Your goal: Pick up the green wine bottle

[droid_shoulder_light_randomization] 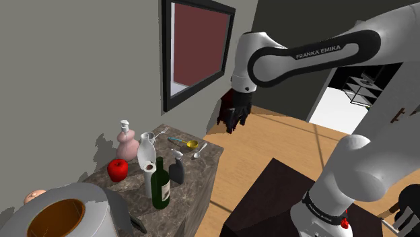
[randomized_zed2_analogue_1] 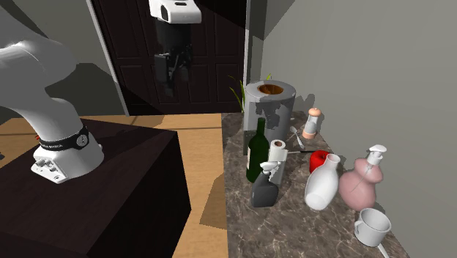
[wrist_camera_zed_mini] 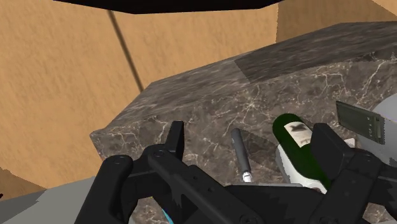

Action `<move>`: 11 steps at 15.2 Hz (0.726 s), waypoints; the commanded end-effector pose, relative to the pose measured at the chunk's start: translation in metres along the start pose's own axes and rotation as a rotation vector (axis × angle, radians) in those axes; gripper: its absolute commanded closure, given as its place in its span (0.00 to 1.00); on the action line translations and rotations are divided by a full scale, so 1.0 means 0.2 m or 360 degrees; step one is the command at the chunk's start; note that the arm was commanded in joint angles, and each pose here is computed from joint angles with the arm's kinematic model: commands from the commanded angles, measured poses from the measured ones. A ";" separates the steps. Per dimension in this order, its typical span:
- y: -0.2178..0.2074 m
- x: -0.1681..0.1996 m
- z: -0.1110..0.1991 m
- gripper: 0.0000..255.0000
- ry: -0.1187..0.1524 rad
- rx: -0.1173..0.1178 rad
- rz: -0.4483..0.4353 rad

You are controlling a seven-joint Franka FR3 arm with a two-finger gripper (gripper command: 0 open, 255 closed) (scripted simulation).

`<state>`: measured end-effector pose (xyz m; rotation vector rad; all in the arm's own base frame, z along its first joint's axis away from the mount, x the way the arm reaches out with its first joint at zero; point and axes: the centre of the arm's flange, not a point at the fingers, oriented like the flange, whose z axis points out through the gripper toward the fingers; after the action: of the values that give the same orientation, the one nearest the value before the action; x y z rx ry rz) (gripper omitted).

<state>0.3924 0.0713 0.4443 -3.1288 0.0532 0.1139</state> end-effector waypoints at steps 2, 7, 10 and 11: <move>-0.11 0.09 0.11 0.00 0.0025 0.0007 0.0004; -0.30 0.28 0.28 0.00 0.0062 0.0015 0.0008; -0.42 0.40 0.38 0.00 0.0084 0.0020 0.0010; -0.46 0.44 0.41 0.00 0.0092 0.0022 0.0011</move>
<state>0.4677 0.1532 0.3638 -3.1202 0.0632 0.0322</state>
